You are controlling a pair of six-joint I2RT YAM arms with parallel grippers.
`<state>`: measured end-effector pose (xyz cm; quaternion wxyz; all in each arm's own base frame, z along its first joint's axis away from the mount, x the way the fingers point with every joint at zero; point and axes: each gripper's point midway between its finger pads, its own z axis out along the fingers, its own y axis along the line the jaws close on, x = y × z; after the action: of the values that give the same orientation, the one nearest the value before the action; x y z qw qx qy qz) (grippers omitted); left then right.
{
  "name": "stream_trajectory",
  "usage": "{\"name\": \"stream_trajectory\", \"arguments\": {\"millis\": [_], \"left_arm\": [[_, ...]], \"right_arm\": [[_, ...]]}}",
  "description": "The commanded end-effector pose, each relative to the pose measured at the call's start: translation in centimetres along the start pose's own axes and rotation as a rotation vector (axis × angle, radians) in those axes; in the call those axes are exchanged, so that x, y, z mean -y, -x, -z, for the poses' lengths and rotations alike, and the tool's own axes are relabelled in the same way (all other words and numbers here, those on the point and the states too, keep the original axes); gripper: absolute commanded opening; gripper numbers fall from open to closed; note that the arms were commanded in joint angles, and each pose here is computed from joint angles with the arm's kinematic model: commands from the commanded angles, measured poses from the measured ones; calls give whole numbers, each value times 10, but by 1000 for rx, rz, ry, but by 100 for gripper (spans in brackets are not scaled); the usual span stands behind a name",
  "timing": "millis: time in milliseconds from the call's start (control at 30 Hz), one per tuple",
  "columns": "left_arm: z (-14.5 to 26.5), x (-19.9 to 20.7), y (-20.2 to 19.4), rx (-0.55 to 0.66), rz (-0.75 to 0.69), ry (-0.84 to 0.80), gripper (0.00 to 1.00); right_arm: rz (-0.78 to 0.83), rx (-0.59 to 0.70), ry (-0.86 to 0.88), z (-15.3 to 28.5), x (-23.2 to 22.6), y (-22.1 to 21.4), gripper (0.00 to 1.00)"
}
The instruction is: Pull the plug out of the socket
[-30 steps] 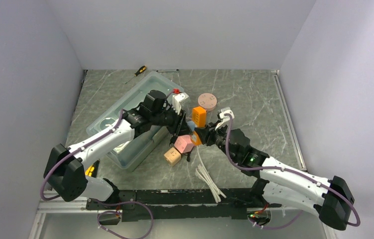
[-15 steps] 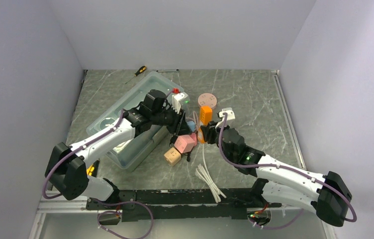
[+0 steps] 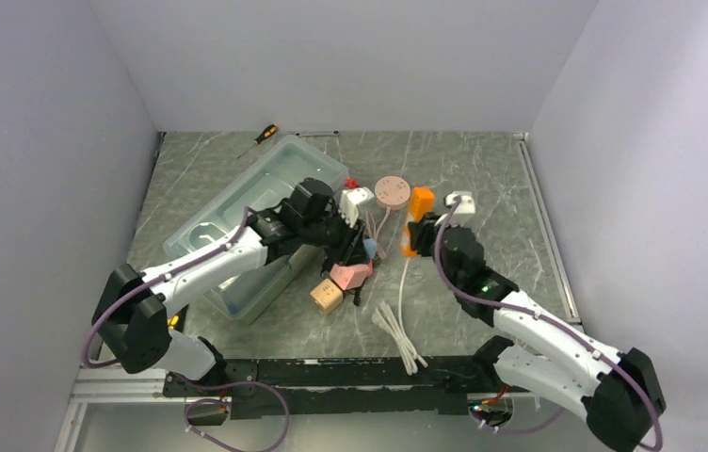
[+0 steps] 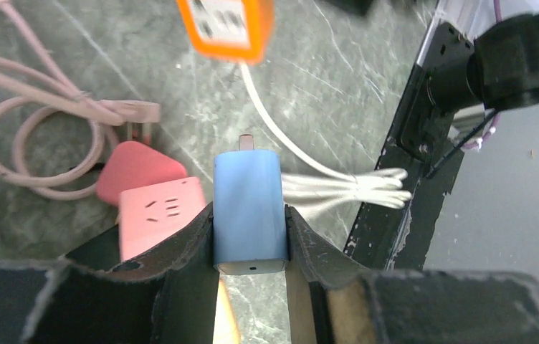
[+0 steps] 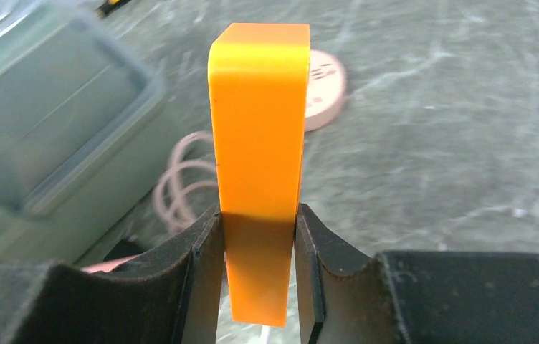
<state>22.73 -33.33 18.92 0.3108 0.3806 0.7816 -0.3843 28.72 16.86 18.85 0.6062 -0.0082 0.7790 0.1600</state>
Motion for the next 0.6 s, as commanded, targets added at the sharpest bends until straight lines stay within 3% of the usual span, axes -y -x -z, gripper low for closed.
{"name": "stream_trajectory", "arguments": {"millis": [0, 167, 333, 567], "left_arm": [[-17, 13, -2, -37, -73, -2, 0], [-47, 31, -33, -141, -71, -54, 0], [-69, 22, -66, -253, -29, -1, 0], [-85, 0, -99, -402, -22, 88, 0]], "right_arm": [[-114, 49, -28, -9, 33, 27, 0], [-223, 6, -60, -25, 65, 12, 0], [-269, -67, -45, -38, 76, -15, 0], [-276, -140, 121, -47, 50, -38, 0]]}}
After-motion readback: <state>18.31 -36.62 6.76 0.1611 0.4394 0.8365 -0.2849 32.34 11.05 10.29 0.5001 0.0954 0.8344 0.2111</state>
